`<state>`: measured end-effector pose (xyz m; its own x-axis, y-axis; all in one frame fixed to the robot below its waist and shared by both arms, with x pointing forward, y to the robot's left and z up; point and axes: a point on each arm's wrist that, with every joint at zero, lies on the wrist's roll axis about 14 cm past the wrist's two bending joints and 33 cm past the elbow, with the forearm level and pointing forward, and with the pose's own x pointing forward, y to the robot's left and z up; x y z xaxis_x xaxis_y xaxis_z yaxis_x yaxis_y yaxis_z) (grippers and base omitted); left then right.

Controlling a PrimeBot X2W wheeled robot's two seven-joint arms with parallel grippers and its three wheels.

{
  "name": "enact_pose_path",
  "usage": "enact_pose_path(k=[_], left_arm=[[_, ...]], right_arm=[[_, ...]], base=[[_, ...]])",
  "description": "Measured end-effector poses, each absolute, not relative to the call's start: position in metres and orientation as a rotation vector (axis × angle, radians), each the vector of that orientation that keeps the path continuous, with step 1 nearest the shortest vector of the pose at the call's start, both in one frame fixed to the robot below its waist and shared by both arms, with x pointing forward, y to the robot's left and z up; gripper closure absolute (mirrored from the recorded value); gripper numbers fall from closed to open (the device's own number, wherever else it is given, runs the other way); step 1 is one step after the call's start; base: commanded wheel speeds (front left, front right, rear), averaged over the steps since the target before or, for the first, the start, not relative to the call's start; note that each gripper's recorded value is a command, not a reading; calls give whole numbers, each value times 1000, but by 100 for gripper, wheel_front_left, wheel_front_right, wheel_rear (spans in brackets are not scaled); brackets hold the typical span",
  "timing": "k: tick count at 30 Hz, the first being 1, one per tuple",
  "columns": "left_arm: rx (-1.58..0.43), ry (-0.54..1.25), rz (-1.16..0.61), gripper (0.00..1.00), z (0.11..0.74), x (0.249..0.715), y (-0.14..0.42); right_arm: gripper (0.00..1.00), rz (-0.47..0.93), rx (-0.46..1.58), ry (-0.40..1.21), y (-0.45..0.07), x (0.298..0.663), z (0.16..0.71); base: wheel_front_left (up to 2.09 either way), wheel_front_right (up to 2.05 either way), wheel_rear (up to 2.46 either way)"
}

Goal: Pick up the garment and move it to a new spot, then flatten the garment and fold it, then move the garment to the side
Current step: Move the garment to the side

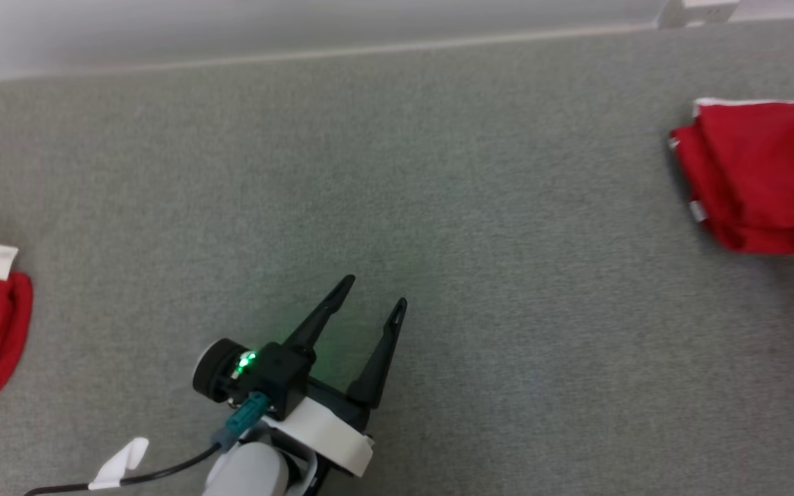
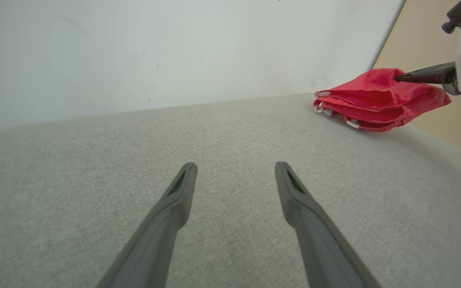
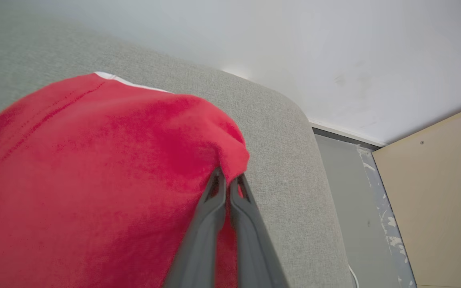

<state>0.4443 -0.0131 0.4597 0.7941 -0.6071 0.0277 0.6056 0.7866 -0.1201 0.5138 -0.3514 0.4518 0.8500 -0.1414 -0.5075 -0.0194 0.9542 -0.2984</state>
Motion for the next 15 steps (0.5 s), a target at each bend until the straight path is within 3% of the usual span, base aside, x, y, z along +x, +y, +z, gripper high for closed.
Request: enact_pose_path(k=[11,13,14,15], left_arm=[[-128,83,-586,0,425,459,11],[-127,81,-587,0,427,458,10],[-126,78,-586,0,428,458,10],[-125,75,-586,0,430,458,10]], right_arm=[[98,-138,-437,664,-392,529,422],[7,-146,-426,663,-392,526,423],[0,-148,-415,660,-391,525,423],[0,-146,-408,658,-389,523,423]], base=[[0,0,0],[0,0,0],[0,0,0],[0,0,0]])
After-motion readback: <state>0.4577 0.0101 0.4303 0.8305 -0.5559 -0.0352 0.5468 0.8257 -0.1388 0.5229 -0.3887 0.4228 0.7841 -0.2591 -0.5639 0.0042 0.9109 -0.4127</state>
